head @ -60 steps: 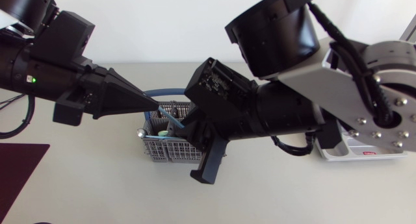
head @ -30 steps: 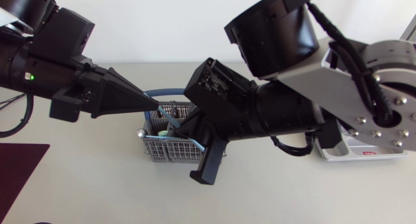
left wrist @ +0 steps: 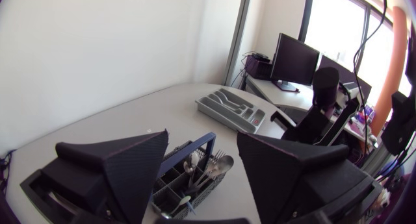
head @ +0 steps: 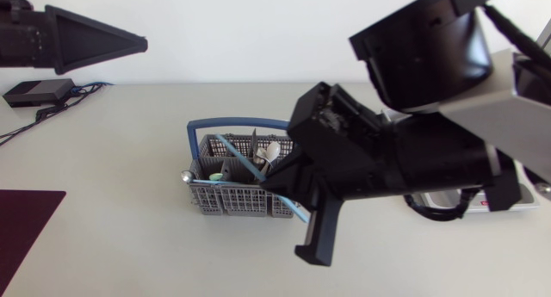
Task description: Sort the cutlery from the basket into the organizer compartments.
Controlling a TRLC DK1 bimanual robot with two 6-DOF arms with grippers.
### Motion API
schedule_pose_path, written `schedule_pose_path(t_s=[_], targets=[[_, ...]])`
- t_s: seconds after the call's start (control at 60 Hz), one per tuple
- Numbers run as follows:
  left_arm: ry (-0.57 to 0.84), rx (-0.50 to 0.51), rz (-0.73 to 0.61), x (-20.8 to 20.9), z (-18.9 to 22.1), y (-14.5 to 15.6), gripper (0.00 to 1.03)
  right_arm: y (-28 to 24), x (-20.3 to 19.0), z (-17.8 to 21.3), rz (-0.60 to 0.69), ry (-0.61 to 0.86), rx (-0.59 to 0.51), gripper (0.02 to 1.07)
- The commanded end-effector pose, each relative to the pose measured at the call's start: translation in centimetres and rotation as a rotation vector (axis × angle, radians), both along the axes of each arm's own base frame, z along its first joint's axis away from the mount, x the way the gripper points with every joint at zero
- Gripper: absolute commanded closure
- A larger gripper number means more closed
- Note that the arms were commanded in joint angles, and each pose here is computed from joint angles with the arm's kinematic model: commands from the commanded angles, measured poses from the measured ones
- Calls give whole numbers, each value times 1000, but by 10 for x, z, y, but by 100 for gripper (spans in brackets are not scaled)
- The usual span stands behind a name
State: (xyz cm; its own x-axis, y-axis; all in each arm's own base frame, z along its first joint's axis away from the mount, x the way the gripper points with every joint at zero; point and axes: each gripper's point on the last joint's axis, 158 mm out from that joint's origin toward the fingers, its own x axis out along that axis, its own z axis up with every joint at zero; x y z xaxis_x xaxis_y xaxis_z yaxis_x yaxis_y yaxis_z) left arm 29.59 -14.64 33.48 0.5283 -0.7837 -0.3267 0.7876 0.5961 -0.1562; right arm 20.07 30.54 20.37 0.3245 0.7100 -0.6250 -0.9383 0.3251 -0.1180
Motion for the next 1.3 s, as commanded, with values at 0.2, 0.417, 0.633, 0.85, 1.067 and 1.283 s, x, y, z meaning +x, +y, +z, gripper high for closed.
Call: schedule_pose_path(t_s=[0.2, 0.417, 0.633, 0.85, 1.067, 1.283], targets=[[-64, 345, -43, -30, -113, 15, 28, -85, 46, 12, -276, -2, 33, 101], [-55, 500, -107, -44, -187, 13, 28, -144, 89, 10, -467, 10, 44, 101], [-147, 576, -139, -46, -227, -8, 28, -190, 118, 0, -594, 28, 45, 101], [-210, 565, -94, -28, -227, -21, 30, -248, 157, -16, -744, 60, 21, 101], [-205, 544, -75, -16, -226, -25, 46, -277, 181, -30, -800, 60, 4, 101], [-215, 534, -67, -9, -223, -28, 63, -300, 197, -47, -841, 79, -15, 101]])
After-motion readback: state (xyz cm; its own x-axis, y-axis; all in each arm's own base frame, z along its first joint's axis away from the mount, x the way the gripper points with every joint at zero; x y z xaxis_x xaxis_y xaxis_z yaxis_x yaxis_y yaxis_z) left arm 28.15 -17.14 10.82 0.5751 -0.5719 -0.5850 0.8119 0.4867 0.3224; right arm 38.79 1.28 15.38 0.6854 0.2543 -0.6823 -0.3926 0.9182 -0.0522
